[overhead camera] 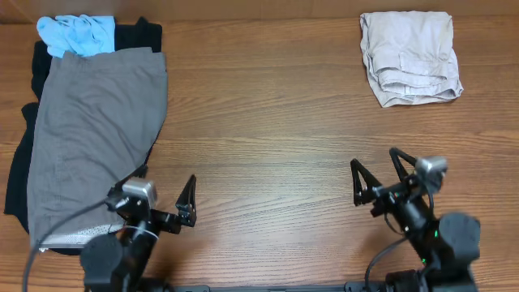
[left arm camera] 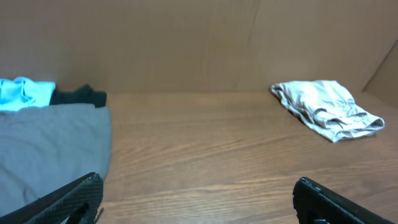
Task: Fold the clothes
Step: 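Reach the left gripper to the grey shorts on the left pile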
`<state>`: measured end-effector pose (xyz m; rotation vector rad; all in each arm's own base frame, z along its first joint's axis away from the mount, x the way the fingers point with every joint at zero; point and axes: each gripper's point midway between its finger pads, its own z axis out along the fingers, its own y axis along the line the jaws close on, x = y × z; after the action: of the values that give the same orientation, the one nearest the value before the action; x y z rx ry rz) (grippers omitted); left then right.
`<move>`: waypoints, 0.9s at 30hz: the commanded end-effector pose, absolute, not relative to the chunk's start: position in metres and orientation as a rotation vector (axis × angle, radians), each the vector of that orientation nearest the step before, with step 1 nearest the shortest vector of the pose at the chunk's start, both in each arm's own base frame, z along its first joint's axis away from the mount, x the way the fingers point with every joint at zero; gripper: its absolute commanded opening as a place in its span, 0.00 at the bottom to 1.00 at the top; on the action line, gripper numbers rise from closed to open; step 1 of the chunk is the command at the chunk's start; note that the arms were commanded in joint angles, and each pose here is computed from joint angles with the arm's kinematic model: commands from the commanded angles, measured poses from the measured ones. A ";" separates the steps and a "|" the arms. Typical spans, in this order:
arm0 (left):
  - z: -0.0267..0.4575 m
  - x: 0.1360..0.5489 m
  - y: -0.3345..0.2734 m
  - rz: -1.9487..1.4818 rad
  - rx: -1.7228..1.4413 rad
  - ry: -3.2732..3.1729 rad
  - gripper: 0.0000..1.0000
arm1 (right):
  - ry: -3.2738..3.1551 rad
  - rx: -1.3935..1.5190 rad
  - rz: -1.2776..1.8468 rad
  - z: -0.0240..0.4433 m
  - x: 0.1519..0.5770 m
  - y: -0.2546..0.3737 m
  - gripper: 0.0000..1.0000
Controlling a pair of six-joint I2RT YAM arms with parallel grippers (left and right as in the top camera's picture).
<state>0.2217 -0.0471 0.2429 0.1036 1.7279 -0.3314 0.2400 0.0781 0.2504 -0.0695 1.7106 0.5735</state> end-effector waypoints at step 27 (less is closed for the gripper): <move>0.149 0.350 -0.007 -0.400 -0.236 2.685 0.93 | 2.480 -0.082 0.707 0.202 0.347 0.114 1.00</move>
<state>0.3435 -0.0480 0.1539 0.0403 2.6664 -0.5150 0.3408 0.1077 0.1913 -0.0445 2.5113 0.6810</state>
